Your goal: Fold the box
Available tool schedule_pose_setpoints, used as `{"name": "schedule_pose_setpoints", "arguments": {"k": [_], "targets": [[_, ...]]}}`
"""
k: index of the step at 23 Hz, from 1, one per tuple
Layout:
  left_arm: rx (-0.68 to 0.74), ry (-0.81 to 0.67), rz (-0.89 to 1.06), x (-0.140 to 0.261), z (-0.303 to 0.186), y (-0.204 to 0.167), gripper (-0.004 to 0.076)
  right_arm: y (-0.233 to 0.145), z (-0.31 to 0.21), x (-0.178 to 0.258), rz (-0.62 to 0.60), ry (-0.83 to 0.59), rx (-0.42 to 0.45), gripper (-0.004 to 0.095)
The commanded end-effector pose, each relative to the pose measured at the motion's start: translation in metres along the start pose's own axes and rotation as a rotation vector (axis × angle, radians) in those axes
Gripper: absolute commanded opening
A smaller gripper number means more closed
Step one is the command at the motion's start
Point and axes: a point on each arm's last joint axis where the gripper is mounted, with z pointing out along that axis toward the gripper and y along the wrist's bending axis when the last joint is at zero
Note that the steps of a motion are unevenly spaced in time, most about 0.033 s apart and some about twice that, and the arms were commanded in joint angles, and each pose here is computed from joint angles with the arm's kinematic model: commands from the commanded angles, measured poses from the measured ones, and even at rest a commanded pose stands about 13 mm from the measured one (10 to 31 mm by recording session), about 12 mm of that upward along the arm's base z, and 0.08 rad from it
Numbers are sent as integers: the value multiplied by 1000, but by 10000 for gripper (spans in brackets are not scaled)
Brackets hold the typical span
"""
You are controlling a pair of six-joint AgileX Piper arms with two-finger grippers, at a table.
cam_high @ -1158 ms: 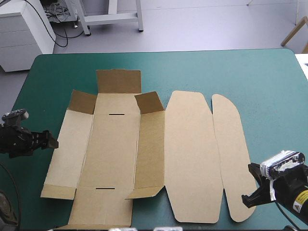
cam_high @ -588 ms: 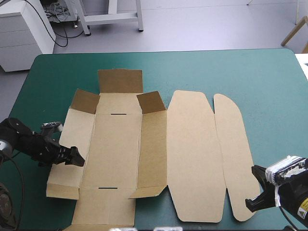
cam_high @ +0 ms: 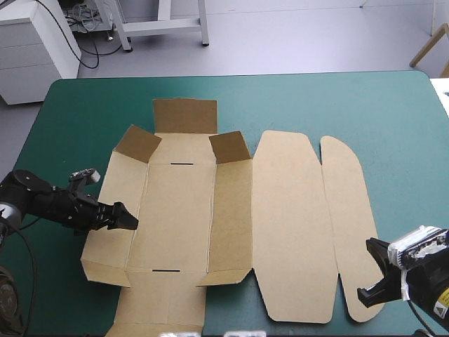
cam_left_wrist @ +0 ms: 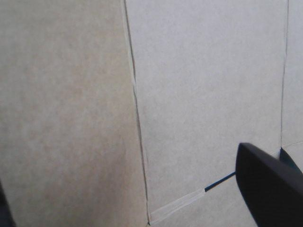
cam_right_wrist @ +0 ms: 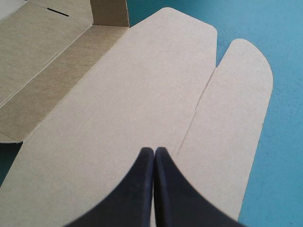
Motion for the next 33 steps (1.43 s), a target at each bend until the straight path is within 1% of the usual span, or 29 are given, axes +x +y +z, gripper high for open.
{"name": "schedule_pose_setpoints", "arguments": {"k": [1, 3, 6, 8, 10, 11, 12, 13, 14, 15, 16, 19, 21, 23, 25, 26, 27, 28, 31, 33], "targets": [[58, -45, 20, -4, -10, -14, 671, -1, -4, -13, -8, -91, 9, -19], [57, -50, 20, -9, -10, -12, 671, -1, -4, -13, -8, -91, 9, -19], [91, -19, 8, -15, -8, -10, 658, -1, -3, -13, -8, -89, 9, -19], [132, 8, -10, -18, -5, -9, 618, -1, -3, -13, -8, -89, 9, -19], [143, 16, -35, -20, -2, -7, 547, -1, -3, -13, -8, -89, 9, -19], [138, 26, -41, -19, -1, -5, 453, -1, -3, -13, -13, -89, 9, -19], [127, 36, -57, -19, -1, -4, 388, -1, -3, -12, -16, -87, 9, -19], [117, 44, -61, -18, -1, -4, 228, -1, -2, -11, -16, -83, 9, -19], [115, 45, -61, -18, -1, -3, 167, -1, 0, -9, -17, -75, 9, -19], [115, 45, -65, -18, -1, -3, 17, -1, 2, -7, -17, -66, 9, -19], [115, 45, -67, -18, -1, -3, -7, -1, 2, -7, -18, -64, 9, -19], [113, 45, -68, -18, -1, -3, -10, 0, 3, -6, -17, -64, 7, -19], [87, 58, -21, -22, -2, -9, -10, 0, 3, -6, -17, -64, 7, -19], [2, 93, 86, -31, -4, -22, -10, 0, 3, -6, -17, -64, 7, -19], [-116, 115, 183, -45, -10, -42, -10, 0, 3, -6, -17, -64, 7, -19], [-218, 116, 261, -56, -17, -54, -10, 0, 3, -6, -17, -64, 7, -19], [-285, 125, 328, -61, -19, -64, -10, 0, 3, -6, -17, -64, 7, -19], [-385, 104, 425, -73, -29, -79, -10, 0, 3, -6, -15, -64, 6, -19], [-503, 52, 559, -92, -35, -100, -10, 0, 3, -6, -16, -66, 7, -19], [-588, -17, 659, -106, -41, -115, -10, 0, 3, -7, -18, -68, 8, -19]]}}
